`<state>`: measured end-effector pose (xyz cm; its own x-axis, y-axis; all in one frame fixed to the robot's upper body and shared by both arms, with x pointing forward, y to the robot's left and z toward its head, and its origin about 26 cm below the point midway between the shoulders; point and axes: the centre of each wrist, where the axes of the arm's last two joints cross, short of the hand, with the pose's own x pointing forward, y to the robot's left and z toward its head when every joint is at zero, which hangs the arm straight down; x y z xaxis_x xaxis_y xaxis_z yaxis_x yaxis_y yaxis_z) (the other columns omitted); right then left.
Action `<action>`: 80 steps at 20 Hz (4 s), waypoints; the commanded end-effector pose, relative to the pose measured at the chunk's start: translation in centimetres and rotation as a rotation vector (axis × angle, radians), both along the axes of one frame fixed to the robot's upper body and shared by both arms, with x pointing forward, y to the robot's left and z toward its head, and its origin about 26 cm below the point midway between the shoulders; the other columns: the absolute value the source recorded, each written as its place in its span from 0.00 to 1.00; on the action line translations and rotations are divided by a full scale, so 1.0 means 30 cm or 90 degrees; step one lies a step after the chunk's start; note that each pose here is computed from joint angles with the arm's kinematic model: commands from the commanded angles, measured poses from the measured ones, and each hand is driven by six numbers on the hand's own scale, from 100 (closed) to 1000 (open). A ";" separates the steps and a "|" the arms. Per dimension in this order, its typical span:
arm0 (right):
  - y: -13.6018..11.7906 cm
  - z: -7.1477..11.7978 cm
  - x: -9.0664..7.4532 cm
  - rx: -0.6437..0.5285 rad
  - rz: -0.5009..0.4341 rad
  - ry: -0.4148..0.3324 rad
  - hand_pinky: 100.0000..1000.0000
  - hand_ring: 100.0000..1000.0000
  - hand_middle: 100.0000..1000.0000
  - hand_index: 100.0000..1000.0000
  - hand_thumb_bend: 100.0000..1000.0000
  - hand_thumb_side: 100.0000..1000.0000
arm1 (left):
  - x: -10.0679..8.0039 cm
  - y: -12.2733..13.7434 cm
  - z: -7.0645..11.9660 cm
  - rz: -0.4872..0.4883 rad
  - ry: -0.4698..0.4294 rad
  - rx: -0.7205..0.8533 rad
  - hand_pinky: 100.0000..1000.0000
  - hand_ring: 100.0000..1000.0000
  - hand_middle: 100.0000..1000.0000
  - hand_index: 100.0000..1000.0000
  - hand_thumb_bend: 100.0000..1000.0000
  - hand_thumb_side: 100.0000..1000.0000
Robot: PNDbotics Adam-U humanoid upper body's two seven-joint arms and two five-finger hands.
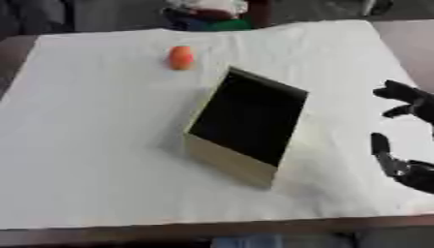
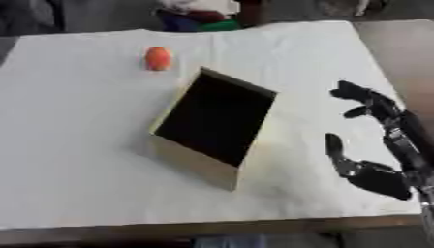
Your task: Pick up objects on the table and place them in the box.
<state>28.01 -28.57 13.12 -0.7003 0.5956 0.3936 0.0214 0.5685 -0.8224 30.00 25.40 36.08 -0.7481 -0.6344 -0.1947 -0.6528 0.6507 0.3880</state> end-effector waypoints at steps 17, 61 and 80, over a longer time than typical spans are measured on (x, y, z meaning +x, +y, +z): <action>-0.001 0.030 -0.001 -0.011 0.005 -0.019 0.65 0.88 0.82 1.00 0.00 0.20 | -0.006 0.036 -0.028 0.155 0.143 -0.051 0.71 0.63 0.61 0.78 0.01 0.60; 0.068 0.080 0.030 -0.013 0.089 -0.039 0.64 0.88 0.82 1.00 0.00 0.23 | 0.661 0.215 -0.467 0.583 0.794 0.229 0.75 0.64 0.67 0.83 0.43 0.42; 0.067 0.078 0.031 -0.011 0.087 -0.039 0.64 0.88 0.82 1.00 0.00 0.23 | 0.654 0.225 -0.493 0.624 0.838 0.280 0.58 0.43 0.44 0.60 0.00 0.27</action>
<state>29.04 -26.54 14.55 -0.7825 0.5032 0.3667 -0.0290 0.5588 -0.8288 49.72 31.48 19.79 0.0656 -0.9957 -0.0653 0.2016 -0.0508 0.9781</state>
